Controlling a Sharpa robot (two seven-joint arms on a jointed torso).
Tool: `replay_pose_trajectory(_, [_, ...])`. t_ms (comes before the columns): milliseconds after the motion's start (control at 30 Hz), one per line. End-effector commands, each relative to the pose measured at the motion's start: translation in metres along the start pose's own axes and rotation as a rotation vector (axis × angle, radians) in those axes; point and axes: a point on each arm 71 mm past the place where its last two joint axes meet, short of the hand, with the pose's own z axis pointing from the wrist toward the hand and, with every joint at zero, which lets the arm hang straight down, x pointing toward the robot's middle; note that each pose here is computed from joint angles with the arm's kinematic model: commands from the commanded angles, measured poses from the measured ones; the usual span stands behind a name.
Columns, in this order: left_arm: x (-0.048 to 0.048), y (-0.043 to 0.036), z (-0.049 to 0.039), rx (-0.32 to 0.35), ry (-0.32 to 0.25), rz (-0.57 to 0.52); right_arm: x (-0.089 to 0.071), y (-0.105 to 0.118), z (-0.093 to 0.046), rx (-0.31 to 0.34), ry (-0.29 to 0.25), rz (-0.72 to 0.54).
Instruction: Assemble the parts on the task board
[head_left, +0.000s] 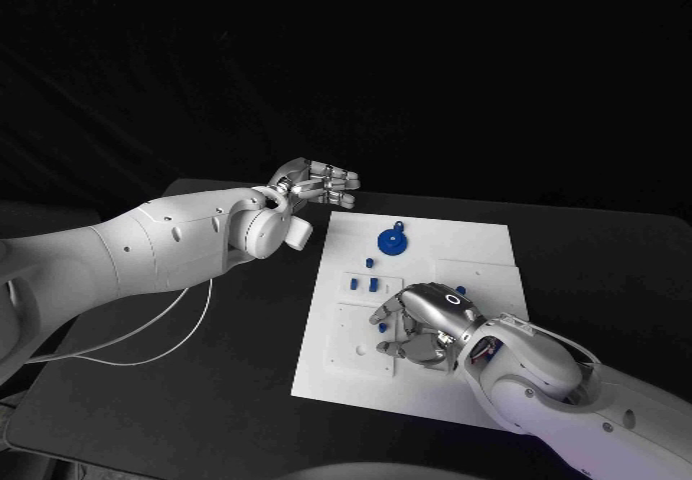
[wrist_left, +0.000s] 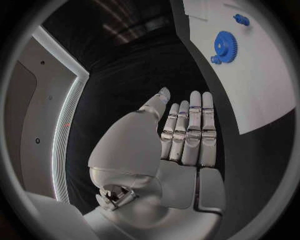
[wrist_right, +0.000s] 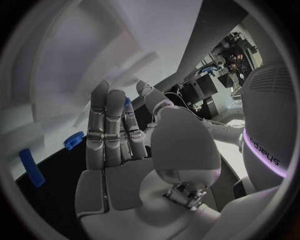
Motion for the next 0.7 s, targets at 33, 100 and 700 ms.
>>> replay_pose_trajectory(33, [0.0014,-0.0004,-0.0002,0.003,0.018,-0.003,-0.007,0.004,-0.003,-0.028,-0.041,0.061])
replay_pose_trajectory(100, [0.0011,-0.0003,-0.0003,0.002,0.018,-0.003,-0.012,0.003,-0.004,-0.029,-0.057,0.07])
replay_pose_trajectory(700, [-0.0011,0.0036,-0.0022,-0.003,0.021,-0.007,-0.103,-0.058,-0.023,0.177,-0.033,0.074])
